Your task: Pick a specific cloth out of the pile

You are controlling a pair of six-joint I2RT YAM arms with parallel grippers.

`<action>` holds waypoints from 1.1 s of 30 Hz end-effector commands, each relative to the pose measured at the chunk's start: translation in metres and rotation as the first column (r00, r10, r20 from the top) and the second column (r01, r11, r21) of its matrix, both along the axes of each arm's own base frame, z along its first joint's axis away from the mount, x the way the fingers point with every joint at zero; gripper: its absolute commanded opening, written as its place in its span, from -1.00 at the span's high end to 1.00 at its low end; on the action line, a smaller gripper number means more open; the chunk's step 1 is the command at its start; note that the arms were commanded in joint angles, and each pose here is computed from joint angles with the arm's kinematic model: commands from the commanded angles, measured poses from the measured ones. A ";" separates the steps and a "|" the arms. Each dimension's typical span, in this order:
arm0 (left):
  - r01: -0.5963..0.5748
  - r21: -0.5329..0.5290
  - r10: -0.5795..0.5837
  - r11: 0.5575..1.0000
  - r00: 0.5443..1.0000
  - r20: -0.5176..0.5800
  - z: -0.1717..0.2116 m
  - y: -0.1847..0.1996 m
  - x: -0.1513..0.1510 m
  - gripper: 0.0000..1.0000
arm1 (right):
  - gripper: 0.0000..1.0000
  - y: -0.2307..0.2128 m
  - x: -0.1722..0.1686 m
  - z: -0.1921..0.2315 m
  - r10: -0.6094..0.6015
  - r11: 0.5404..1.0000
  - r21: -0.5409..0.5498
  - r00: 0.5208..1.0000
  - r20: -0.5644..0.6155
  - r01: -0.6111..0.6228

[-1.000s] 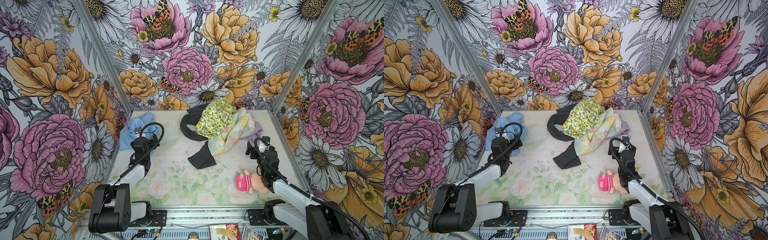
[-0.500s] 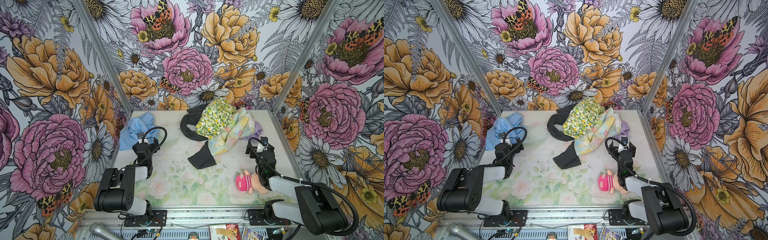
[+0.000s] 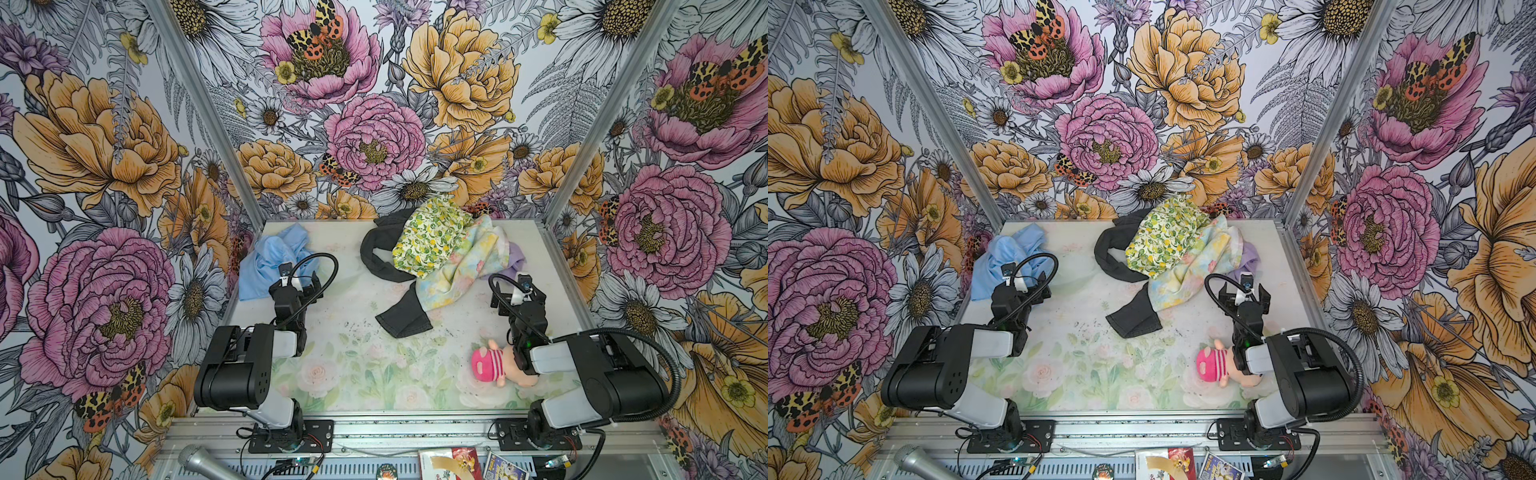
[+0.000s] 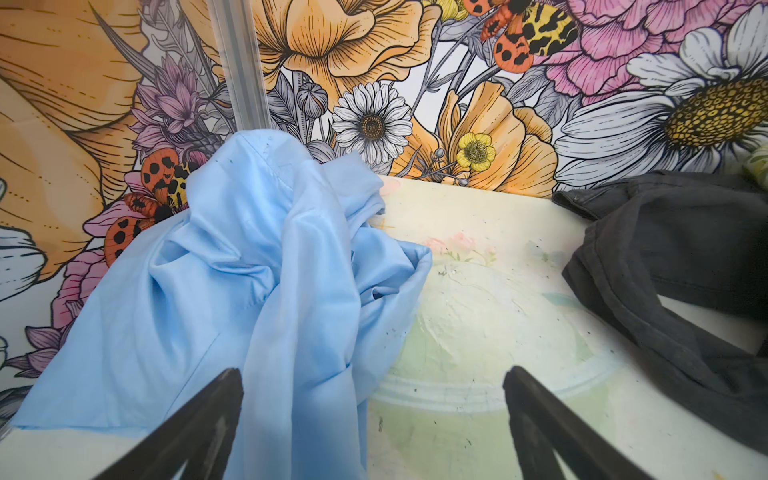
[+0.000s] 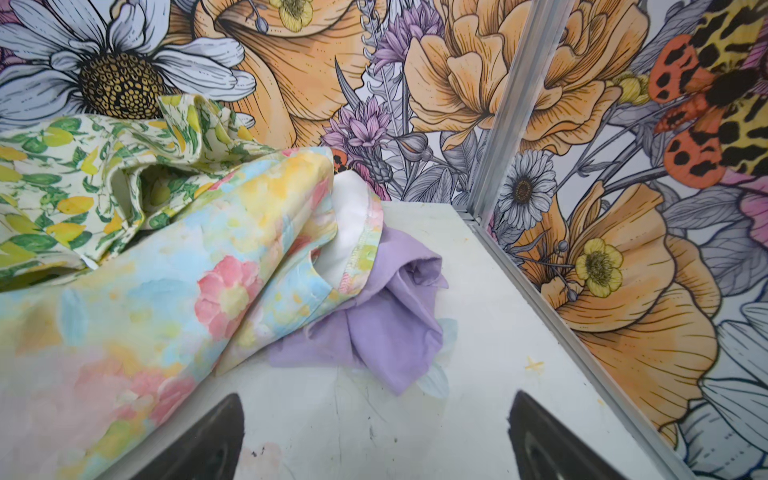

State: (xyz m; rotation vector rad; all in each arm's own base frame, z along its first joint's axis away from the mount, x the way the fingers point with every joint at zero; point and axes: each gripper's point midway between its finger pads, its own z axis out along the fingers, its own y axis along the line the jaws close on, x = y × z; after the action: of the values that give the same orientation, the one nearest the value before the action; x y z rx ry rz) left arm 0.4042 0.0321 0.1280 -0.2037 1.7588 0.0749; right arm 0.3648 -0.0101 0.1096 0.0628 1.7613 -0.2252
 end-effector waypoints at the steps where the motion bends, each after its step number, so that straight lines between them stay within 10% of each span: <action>1: 0.023 0.013 -0.023 1.000 1.000 0.016 0.002 -0.004 -0.001 -0.97 | -0.99 -0.006 0.000 0.025 -0.026 1.000 0.003 0.993 0.116 0.026; 12: 0.000 0.042 0.000 0.999 1.000 0.005 0.002 -0.005 0.000 -0.98 | -0.99 -0.020 0.040 0.002 0.024 0.994 0.111 0.997 -0.080 -0.015; 33: 0.003 0.042 -0.003 0.999 1.000 0.008 0.002 -0.006 0.000 -0.98 | -0.99 -0.015 0.038 0.003 0.050 0.993 0.112 0.996 -0.069 -0.042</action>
State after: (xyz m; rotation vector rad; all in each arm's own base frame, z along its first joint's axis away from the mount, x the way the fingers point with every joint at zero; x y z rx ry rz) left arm 0.4046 0.0251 0.1296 -0.1793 1.7549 0.0873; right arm 0.4027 -0.0291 0.1079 0.0958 1.8577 -0.1236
